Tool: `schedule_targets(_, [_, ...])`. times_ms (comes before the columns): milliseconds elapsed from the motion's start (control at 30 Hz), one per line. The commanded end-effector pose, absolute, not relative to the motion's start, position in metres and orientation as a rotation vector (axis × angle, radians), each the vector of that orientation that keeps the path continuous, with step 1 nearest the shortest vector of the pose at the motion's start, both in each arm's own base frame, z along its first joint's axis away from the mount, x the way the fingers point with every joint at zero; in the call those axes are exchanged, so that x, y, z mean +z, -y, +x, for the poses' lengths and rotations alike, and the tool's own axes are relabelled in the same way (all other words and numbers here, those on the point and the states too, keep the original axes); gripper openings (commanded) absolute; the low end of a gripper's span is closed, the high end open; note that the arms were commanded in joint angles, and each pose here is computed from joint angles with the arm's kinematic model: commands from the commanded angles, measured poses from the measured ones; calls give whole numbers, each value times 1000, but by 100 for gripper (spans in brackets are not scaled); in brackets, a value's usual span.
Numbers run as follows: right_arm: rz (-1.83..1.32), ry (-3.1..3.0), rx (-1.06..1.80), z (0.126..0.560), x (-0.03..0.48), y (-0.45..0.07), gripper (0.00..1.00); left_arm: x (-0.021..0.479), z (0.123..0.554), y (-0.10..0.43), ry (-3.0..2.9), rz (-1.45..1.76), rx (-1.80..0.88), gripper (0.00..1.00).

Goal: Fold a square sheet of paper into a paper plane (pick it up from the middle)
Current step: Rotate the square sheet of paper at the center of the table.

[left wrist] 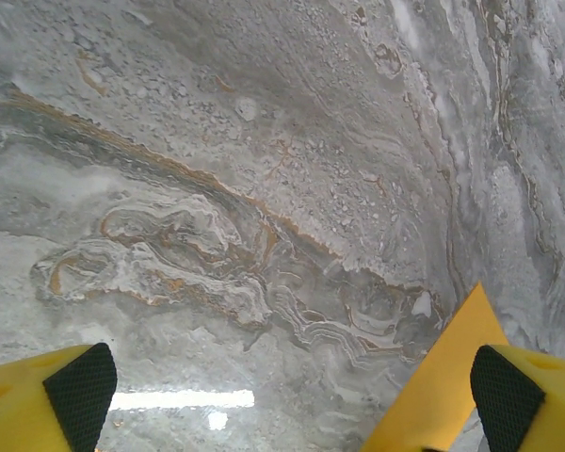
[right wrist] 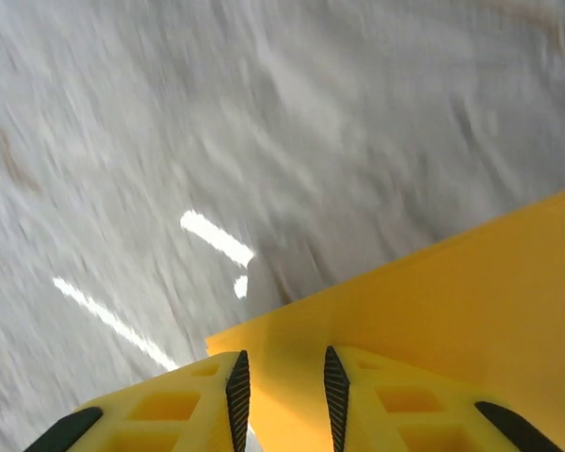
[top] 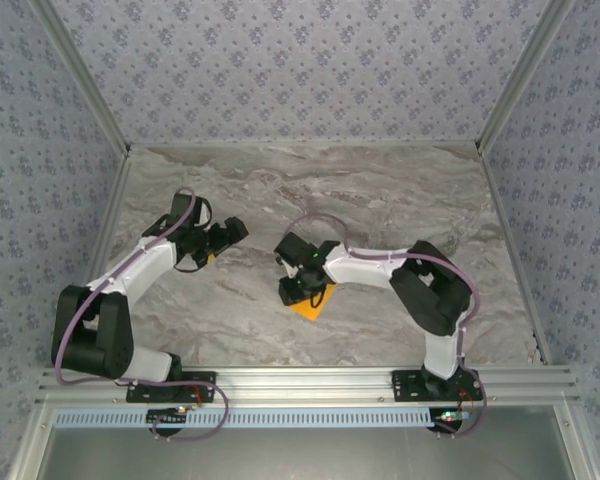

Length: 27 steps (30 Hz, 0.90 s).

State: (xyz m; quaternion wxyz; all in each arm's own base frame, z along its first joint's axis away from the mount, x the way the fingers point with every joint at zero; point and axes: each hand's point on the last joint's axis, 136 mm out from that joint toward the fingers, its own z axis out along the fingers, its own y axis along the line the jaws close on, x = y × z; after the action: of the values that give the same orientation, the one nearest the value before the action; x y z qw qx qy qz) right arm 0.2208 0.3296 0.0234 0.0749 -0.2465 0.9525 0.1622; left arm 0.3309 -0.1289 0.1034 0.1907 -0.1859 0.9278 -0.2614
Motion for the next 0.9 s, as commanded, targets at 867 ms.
schedule_targets(867, [102, -2927, 128, 321, 5, -270, 70, 90, 302, 136, -2660, -497, -832, 99])
